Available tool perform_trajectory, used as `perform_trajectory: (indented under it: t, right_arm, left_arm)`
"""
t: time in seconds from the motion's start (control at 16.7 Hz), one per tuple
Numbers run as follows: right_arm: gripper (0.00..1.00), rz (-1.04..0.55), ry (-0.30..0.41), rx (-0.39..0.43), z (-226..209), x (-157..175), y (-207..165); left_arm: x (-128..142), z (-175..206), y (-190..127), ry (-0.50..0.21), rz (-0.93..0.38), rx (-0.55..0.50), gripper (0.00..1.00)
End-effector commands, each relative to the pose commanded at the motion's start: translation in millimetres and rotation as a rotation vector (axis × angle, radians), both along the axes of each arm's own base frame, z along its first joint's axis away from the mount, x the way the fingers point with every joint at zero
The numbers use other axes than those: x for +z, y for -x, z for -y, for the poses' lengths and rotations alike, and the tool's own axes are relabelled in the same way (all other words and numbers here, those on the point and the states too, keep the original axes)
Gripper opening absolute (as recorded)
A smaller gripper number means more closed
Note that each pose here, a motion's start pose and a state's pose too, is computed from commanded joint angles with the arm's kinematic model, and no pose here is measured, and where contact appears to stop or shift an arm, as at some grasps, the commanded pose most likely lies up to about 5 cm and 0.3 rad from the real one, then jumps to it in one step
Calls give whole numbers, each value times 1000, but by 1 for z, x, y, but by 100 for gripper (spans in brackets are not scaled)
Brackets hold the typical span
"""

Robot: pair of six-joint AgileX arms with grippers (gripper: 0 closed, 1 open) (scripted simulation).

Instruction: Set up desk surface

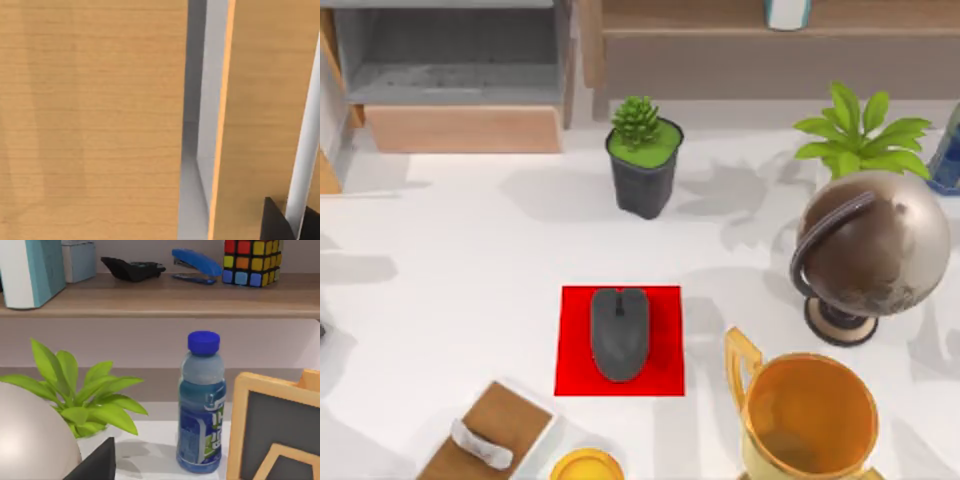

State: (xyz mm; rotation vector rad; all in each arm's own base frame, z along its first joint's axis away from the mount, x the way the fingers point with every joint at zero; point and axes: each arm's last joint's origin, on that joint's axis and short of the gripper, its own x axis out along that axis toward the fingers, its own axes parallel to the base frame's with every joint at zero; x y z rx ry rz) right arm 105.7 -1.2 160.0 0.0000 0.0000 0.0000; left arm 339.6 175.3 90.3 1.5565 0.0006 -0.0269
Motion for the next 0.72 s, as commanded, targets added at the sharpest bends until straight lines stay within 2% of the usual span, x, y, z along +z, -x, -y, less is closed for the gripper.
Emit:
perform_trajectory:
  t: [0.3, 0.72]
  right_arm:
    - [100, 0, 0, 0, 0, 0, 0]
    - [100, 0, 0, 0, 0, 0, 0]
  left_arm:
    - [0, 2, -36, 6, -4, 2, 0]
    - [-8, 1, -45, 19, -32, 11, 0]
